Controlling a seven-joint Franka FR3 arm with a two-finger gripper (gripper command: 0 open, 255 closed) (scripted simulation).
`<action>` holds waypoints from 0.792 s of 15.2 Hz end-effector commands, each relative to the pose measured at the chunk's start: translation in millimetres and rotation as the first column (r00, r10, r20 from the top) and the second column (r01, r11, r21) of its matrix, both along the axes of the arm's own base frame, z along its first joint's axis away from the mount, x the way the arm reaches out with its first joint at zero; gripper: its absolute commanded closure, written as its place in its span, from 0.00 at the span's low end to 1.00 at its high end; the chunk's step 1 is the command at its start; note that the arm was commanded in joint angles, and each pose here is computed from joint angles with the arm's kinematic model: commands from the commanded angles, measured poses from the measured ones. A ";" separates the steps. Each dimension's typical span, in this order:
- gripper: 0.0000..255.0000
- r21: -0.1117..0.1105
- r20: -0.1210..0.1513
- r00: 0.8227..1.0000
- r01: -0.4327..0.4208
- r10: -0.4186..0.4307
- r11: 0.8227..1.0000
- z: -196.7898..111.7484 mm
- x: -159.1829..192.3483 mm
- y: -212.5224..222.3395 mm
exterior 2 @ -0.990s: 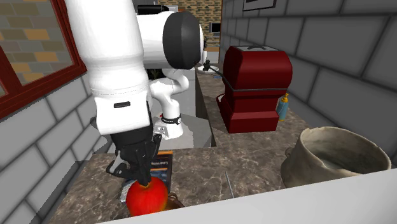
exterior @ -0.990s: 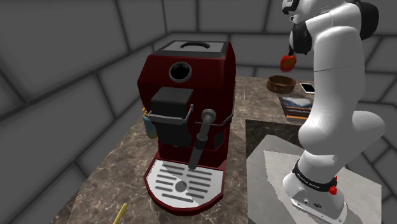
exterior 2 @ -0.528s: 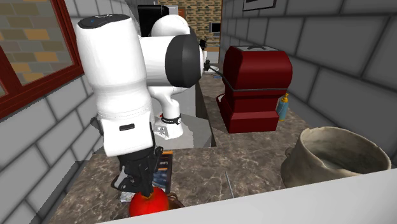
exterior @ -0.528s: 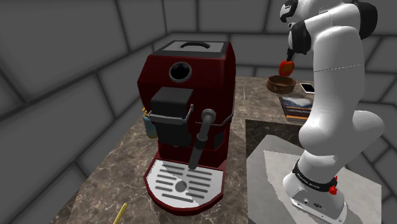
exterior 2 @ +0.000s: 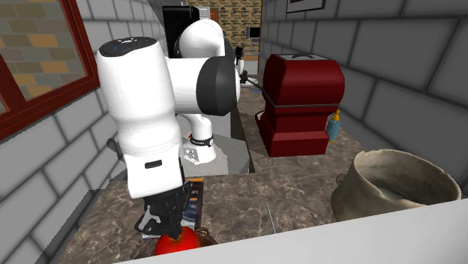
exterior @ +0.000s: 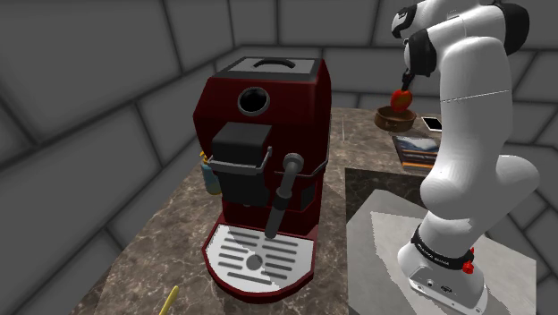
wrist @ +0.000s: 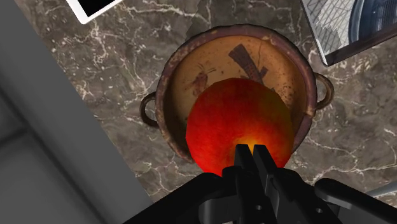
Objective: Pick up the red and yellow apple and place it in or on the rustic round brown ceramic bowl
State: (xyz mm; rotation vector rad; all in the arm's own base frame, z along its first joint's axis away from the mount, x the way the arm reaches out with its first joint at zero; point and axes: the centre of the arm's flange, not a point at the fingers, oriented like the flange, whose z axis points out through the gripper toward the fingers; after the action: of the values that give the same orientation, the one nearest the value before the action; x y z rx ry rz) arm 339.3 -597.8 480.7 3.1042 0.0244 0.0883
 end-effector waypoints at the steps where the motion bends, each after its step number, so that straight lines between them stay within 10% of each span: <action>1: 1.00 0.000 0.000 1.000 0.000 0.000 1.000 0.0 -0.1 0.0; 3: 1.00 0.000 0.000 1.000 0.000 0.000 1.000 0.0 -0.1 0.0; 4: 0.00 0.000 0.000 1.000 0.000 0.000 1.000 0.0 -0.1 0.0; 12: 0.00 0.000 0.000 1.000 0.000 0.000 1.000 39.5 -2.3 1.5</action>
State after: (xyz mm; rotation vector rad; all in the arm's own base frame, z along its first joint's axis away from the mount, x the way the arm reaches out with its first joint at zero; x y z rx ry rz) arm 337.1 -597.2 508.9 3.1027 0.0244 0.0896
